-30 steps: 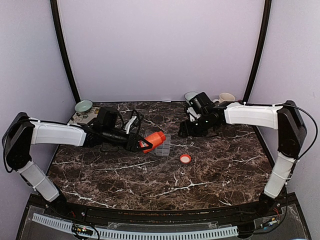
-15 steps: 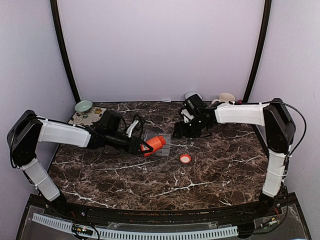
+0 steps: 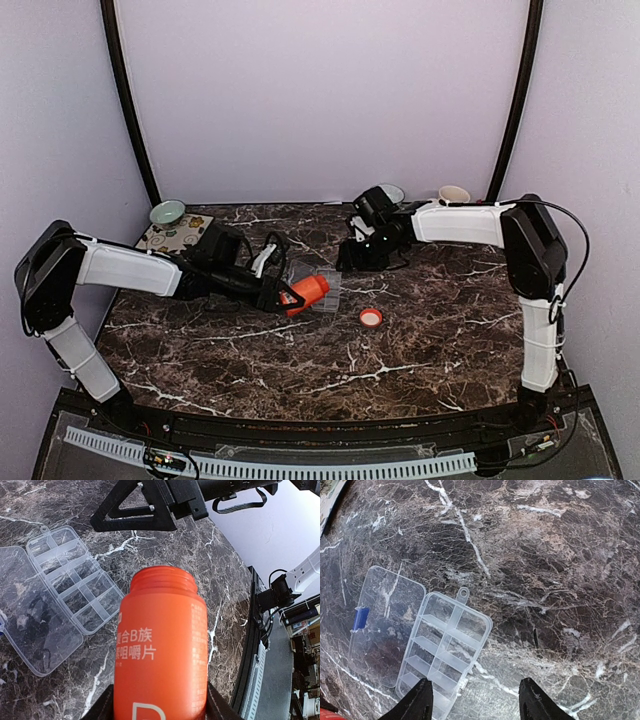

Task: Sort the pills into containers
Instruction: Pick up the pill container from the center of the board.

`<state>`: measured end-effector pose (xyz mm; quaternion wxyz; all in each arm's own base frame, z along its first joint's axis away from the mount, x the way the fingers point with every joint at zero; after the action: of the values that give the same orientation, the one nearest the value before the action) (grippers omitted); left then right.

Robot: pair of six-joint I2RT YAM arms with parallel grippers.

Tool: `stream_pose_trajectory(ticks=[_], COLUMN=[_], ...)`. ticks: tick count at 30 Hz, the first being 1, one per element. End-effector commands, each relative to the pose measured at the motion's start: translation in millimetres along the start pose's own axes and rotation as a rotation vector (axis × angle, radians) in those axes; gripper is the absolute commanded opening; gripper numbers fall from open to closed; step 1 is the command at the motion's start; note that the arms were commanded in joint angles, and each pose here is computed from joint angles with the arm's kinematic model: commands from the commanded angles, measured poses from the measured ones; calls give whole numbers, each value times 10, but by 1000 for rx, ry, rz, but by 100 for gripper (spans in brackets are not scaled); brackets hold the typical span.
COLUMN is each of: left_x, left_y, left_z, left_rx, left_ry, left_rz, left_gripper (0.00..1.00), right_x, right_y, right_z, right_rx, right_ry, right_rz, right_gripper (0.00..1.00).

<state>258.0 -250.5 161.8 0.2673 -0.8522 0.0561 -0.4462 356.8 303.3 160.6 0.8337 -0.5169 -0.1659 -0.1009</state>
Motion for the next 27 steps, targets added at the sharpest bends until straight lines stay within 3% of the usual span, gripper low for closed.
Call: stream_pose_trajectory(ticks=[1,27], left_x=[13,-16], left_y=[-22,-37], left_z=[-1,-7], left_rx=[-2,5], left_ry=[14,12], left_rz=[-22,-13], left_gripper=[0,0], right_x=[63,-5], right_y=[82,434], right_z=[47,93], right_rx=[0,-61], right_ry=[2,-27], right_rz=[16,87], right_gripper=[57,46])
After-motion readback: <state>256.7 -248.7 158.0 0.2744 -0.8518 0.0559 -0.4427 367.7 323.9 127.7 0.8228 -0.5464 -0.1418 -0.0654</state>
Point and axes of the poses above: each gripper's point midway between its finger pads, its own y axis out along the fingers, its own z axis along the line the jaws close on, x = y × z, the point moved 10 cm from there along -y, back along the fingers, and after that the axes turned 11 degrees about y, right-handed, at the moved point
